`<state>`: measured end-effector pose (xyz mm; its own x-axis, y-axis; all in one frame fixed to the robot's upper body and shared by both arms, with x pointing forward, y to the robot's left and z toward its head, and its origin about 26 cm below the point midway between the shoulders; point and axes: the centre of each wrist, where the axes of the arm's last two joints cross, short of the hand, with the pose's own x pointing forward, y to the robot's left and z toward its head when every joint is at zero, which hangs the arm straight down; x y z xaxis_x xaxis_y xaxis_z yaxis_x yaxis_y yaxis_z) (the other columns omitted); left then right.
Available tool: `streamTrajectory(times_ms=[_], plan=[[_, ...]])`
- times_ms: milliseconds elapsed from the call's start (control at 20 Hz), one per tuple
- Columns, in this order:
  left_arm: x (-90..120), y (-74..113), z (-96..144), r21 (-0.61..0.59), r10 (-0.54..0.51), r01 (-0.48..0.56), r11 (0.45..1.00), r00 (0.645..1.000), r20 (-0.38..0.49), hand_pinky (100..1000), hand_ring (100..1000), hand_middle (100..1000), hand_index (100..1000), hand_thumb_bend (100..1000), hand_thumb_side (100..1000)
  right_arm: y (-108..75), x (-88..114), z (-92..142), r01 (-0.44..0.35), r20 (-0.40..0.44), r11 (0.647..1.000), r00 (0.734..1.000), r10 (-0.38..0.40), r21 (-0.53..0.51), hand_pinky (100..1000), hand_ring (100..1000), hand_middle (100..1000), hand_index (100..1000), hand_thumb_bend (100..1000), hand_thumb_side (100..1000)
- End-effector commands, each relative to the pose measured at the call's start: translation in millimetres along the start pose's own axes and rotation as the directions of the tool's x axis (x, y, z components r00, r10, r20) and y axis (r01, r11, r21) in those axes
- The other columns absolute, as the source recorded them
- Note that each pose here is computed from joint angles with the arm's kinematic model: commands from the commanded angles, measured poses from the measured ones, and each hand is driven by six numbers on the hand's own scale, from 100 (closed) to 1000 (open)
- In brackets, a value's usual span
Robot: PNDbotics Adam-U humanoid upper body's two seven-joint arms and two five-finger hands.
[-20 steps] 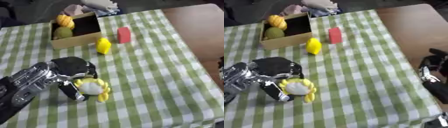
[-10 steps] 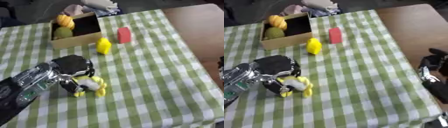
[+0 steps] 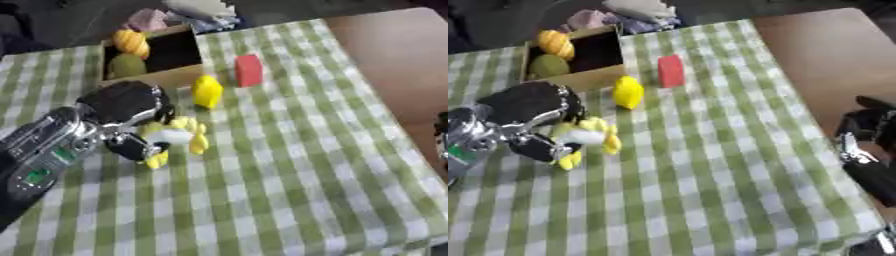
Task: Pick up objects on the table and place them in the box.
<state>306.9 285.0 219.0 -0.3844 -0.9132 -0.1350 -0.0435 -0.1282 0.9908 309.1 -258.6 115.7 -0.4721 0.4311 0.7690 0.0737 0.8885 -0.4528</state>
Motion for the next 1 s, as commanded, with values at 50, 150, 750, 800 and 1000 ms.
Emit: streamTrajectory(times_ms=[50,150,750,800,1000], plan=[[-24.3,26.2,0.4,0.075,-0.010,0.019,0.997,0.992,-0.125,447,356,390,517,240,100,-4.1,3.9,-1.8,-0.007,0.017,1.000,1.000,0.007,-0.004,607,648,633,833,100,411],[-39.2,33.2,-6.2,0.110,0.016,0.007,0.994,0.980,-0.198,448,355,389,518,230,100,-3.4,3.3,-1.0,-0.005,0.014,1.000,1.000,0.005,0.001,607,648,633,833,100,393],[-120.6,13.0,-58.7,0.191,0.181,-0.092,0.977,0.831,-0.525,560,485,508,650,175,116,0.8,2.3,1.0,0.006,0.012,0.999,1.000,-0.006,0.033,606,646,633,833,100,393],[-124.4,8.1,-60.7,0.192,0.190,-0.100,0.976,0.820,-0.540,573,500,524,664,177,119,0.9,2.2,1.1,0.007,0.011,0.999,1.000,-0.008,0.033,607,646,633,833,100,392],[-131.7,-7.6,-64.0,0.198,0.228,-0.139,0.970,0.799,-0.556,647,599,634,749,200,193,1.0,2.3,1.0,0.009,0.012,0.999,1.000,-0.009,0.034,607,646,633,833,100,392]])
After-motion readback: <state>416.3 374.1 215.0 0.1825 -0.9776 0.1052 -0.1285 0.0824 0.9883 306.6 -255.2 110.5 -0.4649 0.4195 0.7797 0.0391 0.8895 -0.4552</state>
